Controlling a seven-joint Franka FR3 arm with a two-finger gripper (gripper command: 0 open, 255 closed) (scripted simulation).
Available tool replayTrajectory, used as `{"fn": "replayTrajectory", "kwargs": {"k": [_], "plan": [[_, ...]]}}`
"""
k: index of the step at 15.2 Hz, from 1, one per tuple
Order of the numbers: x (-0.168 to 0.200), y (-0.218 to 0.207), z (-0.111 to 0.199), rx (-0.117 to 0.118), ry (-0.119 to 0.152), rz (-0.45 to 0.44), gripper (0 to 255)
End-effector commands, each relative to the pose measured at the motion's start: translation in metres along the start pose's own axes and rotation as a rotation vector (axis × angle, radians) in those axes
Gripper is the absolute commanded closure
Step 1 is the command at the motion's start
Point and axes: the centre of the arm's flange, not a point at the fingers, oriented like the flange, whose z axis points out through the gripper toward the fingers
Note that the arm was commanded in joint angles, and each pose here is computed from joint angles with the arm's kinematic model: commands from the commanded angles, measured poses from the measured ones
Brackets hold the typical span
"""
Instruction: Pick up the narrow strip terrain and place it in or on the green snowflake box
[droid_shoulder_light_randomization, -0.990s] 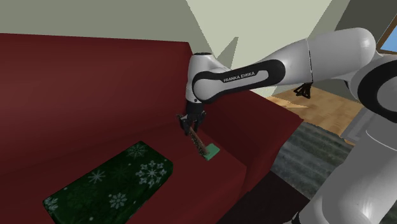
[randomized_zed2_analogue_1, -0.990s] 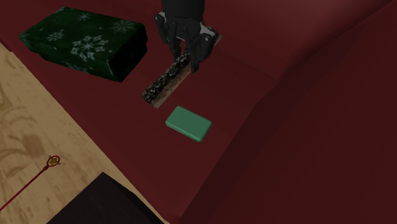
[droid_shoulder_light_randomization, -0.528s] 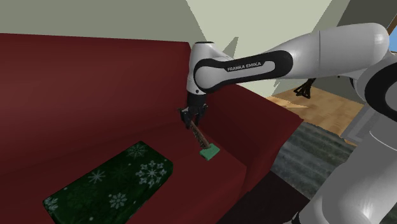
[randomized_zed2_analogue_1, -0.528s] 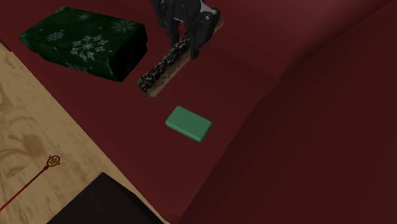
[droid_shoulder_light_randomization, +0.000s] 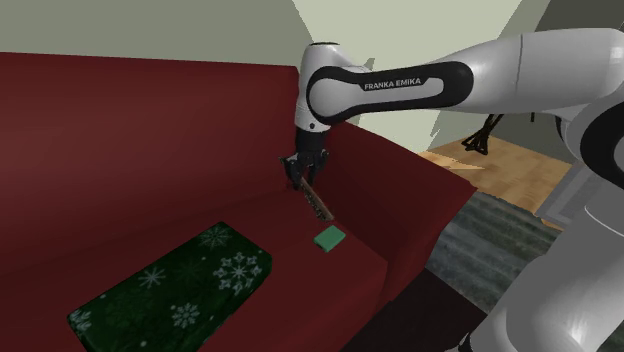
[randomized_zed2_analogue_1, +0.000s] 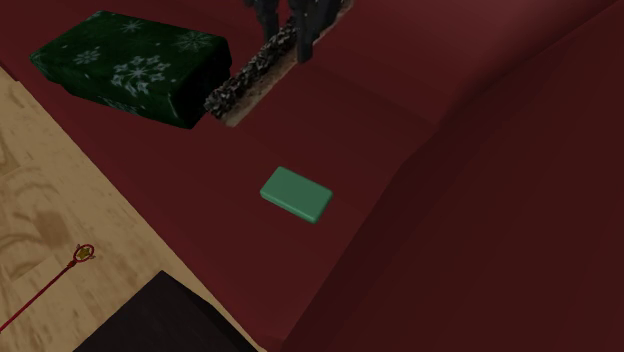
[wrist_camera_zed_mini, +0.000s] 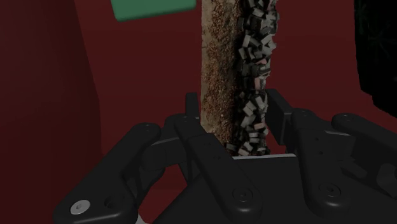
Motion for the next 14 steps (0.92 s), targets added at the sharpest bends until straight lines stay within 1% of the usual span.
{"fn": "replayTrajectory", "kwargs": {"k": [1,2,14], "plan": [[-0.001,0.000,-0.010,0.000,0.000,0.000,255],[-0.001,0.000,-0.010,0.000,0.000,0.000,255],[-0.024,-0.156,-0.010,0.000,0.000,0.000,255]]}}
